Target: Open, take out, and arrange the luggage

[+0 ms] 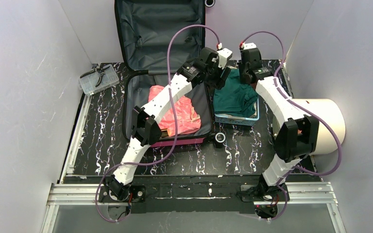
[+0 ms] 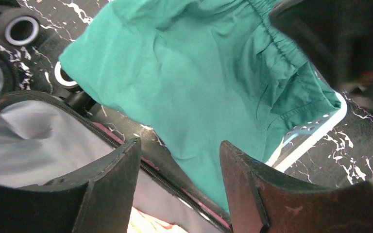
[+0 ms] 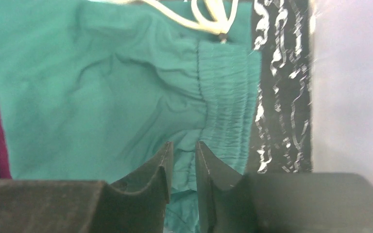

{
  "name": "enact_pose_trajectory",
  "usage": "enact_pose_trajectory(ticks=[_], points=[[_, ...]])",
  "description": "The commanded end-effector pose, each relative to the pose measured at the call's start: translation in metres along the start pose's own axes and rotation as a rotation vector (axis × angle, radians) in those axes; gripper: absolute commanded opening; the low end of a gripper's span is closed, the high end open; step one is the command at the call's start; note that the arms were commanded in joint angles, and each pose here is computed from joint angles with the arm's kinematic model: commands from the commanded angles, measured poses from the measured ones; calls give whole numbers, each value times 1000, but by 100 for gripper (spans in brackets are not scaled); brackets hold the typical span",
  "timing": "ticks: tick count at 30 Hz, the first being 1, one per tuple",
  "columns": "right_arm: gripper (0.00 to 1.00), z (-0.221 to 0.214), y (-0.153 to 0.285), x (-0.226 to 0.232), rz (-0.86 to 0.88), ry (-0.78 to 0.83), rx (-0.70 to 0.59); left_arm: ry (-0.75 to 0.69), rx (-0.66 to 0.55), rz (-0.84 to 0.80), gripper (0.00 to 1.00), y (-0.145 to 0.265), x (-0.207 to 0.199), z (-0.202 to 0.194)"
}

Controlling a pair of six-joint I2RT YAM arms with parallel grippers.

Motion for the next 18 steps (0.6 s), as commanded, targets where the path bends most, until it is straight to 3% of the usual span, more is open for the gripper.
enact_pose_trajectory(ticks=[1,4,11,14,18], points=[[27,-45,-35,10,37,-37,164,-56,-66,22,60,55,4,30],[22,-71,-53,3,4,-74,239,-46,-37,31,60,66,14,24],[21,-112,-78,-10,-59,-70,348,-50,52,53,67,88,37,0],[23,-94,-73,-11,-63,-56,324,18,100,55,69,101,52,-16],[35,-50,-51,-3,-59,-36,204,149,152,107,71,123,85,-43]])
Point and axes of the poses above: each gripper's point midway between its finger pads, its own y axis back along the fingers, its own x axis along the line the jaws close on, z = x × y, the point moved 7 cm from there along y, back along the fingers, and after that the axes turned 3 degrees about -y, right-handed, at the moved point
